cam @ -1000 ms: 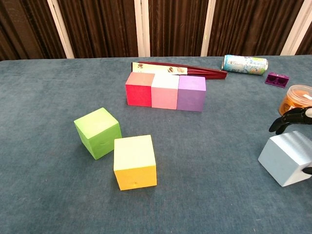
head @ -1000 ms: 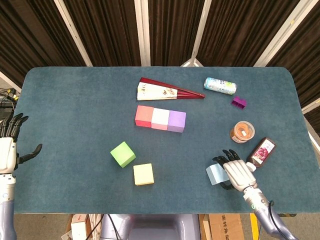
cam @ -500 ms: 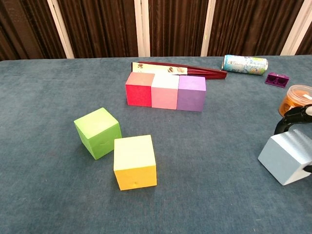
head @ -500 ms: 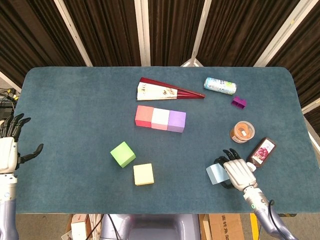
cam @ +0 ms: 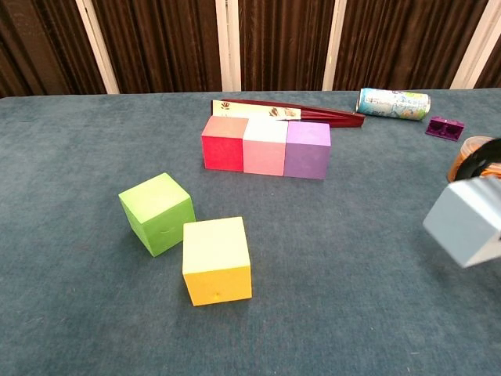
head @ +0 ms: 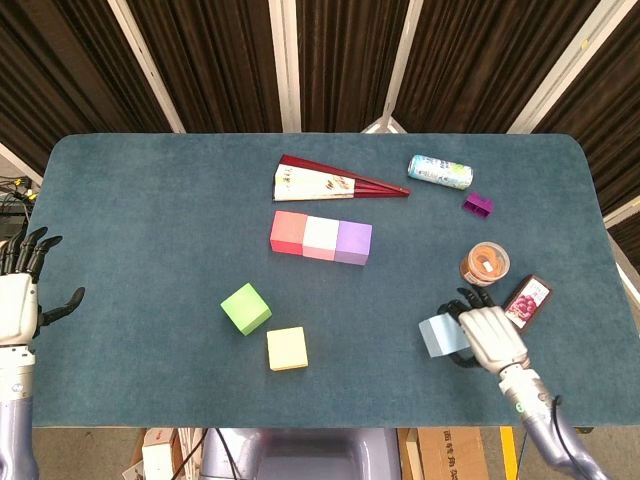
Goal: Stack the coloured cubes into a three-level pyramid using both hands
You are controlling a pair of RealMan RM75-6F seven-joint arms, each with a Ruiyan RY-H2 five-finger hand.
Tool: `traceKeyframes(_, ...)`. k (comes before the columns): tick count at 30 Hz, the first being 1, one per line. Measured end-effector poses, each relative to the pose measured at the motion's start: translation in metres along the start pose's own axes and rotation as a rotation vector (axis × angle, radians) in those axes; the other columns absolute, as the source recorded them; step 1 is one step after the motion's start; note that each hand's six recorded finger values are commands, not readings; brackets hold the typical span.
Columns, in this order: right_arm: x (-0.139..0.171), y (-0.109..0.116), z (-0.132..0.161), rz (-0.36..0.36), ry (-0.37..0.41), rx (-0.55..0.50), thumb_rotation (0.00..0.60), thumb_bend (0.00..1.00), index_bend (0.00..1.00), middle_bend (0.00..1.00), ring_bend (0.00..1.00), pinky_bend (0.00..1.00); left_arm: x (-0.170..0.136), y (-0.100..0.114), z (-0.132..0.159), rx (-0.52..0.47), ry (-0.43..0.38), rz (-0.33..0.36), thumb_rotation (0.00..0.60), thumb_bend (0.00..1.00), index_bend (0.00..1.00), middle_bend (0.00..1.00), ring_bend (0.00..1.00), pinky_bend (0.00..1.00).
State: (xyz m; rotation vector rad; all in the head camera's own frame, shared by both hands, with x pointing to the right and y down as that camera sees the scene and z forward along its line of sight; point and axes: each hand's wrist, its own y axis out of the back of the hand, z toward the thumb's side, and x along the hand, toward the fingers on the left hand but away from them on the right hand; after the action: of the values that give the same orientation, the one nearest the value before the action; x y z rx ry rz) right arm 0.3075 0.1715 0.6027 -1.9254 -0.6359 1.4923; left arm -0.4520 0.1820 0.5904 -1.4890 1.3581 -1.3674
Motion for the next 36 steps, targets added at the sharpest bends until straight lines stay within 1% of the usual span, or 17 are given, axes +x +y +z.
traceKeyframes(3,-0.002,0.027,-0.001,-0.025,-0.019,-0.037,0.600,0.27,0.37,0.32,0.11,0.00,0.001,-0.003,-0.001,0.051,0.005,-0.006,0.600,0.31,0.20,0.09,0.00,0.00)
traceKeyframes(8,-0.012,0.075,0.004,-0.072,-0.030,-0.082,0.600,0.27,0.37,0.32,0.11,0.00,0.002,-0.010,-0.004,0.124,0.019,-0.044,0.600,0.31,0.20,0.09,0.00,0.00)
traceKeyframes(12,-0.027,0.104,0.016,-0.097,-0.025,-0.102,0.600,0.27,0.37,0.32,0.12,0.00,0.002,-0.015,-0.006,0.165,0.026,-0.078,0.600,0.31,0.19,0.08,0.00,0.00)
traceKeyframes(16,-0.046,0.127,0.031,-0.094,-0.033,-0.109,0.600,0.27,0.37,0.32,0.12,0.00,0.004,-0.019,-0.008,0.192,0.036,-0.105,0.600,0.31,0.18,0.07,0.00,0.00)
traceKeyframes(21,-0.074,0.145,0.057,-0.064,-0.045,-0.126,0.600,0.27,0.37,0.32,0.12,0.00,0.006,-0.024,-0.012,0.160,0.055,-0.138,0.600,0.31,0.17,0.07,0.00,0.00)
traceKeyframes(25,-0.099,0.155,0.084,-0.030,-0.059,-0.140,0.600,0.27,0.37,0.32,0.12,0.00,0.007,-0.026,-0.021,0.168,0.094,-0.170,0.600,0.31,0.17,0.07,0.00,0.00)
traceKeyframes(29,-0.126,0.163,0.117,-0.004,-0.088,-0.121,0.600,0.27,0.37,0.32,0.12,0.00,0.008,-0.027,-0.027,0.193,0.133,-0.190,0.600,0.31,0.16,0.07,0.00,0.00)
traceKeyframes(33,-0.151,0.167,0.148,0.000,-0.128,-0.103,0.600,0.27,0.37,0.32,0.12,0.00,0.008,-0.027,-0.031,0.220,0.167,-0.204,0.600,0.31,0.16,0.07,0.00,0.00)
traceKeyframes(36,-0.167,0.166,0.164,-0.011,-0.170,-0.123,0.600,0.27,0.37,0.32,0.12,0.00,0.009,-0.025,-0.032,0.237,0.188,-0.196,0.600,0.31,0.16,0.07,0.00,0.00)
